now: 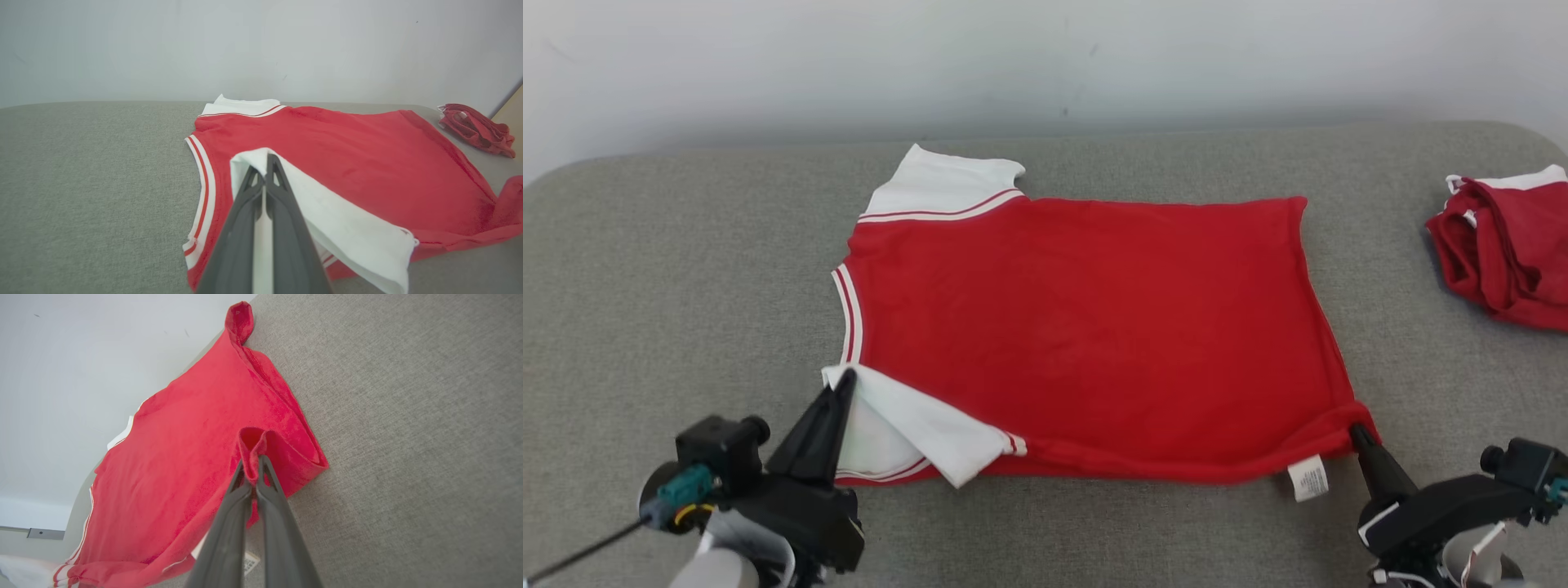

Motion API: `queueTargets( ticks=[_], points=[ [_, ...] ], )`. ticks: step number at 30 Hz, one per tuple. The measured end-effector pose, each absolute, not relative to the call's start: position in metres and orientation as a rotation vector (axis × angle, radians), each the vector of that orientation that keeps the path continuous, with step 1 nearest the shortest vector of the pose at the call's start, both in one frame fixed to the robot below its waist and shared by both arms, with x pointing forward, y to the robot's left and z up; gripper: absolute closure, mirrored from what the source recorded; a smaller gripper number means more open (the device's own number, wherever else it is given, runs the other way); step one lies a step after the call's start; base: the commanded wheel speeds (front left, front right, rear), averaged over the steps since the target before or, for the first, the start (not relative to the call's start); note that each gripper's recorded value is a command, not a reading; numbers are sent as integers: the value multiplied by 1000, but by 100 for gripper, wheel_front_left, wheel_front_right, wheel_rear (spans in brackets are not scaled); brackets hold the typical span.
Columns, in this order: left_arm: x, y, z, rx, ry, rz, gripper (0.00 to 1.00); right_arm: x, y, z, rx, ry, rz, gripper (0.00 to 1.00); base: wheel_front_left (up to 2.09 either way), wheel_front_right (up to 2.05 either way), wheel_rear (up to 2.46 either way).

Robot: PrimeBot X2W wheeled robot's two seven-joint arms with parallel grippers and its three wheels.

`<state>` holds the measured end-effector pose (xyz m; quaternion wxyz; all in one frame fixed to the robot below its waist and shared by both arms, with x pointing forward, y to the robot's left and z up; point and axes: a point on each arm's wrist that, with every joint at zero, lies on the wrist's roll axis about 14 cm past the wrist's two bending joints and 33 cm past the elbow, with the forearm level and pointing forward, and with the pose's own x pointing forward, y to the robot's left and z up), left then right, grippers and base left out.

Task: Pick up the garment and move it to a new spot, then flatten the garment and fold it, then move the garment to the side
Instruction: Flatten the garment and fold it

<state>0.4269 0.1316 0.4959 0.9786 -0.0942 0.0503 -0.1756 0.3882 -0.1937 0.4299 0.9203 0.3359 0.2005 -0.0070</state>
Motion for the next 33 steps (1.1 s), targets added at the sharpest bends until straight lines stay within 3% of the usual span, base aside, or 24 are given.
queueTargets(
  ticks=[8, 9, 10, 11, 12, 13, 21, 25, 33],
  points=[
    [458, 133, 481, -155, 130, -355, 100, 410, -199, 434, 701, 379, -34, 100, 0, 0, 0],
    [461, 133, 480, -154, 130, -356, 100, 413, -200, 437, 701, 361, -36, 71, 0, 0, 0],
    [464, 134, 479, -151, 130, -349, 100, 416, -201, 440, 701, 347, -37, 8, 0, 0, 0],
    [466, 135, 480, -145, 127, -348, 76, 417, -201, 442, 698, 337, -37, 0, 0, 0, 0],
    [467, 137, 480, -136, 122, -343, 30, 418, -201, 442, 687, 332, -40, 0, 0, 0, 0],
    [469, 138, 480, -134, 118, -337, 0, 418, -201, 443, 674, 328, -38, 0, 0, 0, 0],
    [467, 155, 486, -152, 85, -277, 0, 416, -209, 454, 542, 283, -19, 0, 0, 0, 0],
    [447, 165, 473, -172, 111, -243, 0, 408, -213, 449, 404, 290, 5, 0, 0, 0, 0],
    [401, 164, 435, -208, 200, -213, 0, 403, -208, 433, 350, 314, 20, 0, 0, 0, 0]
  ],
)
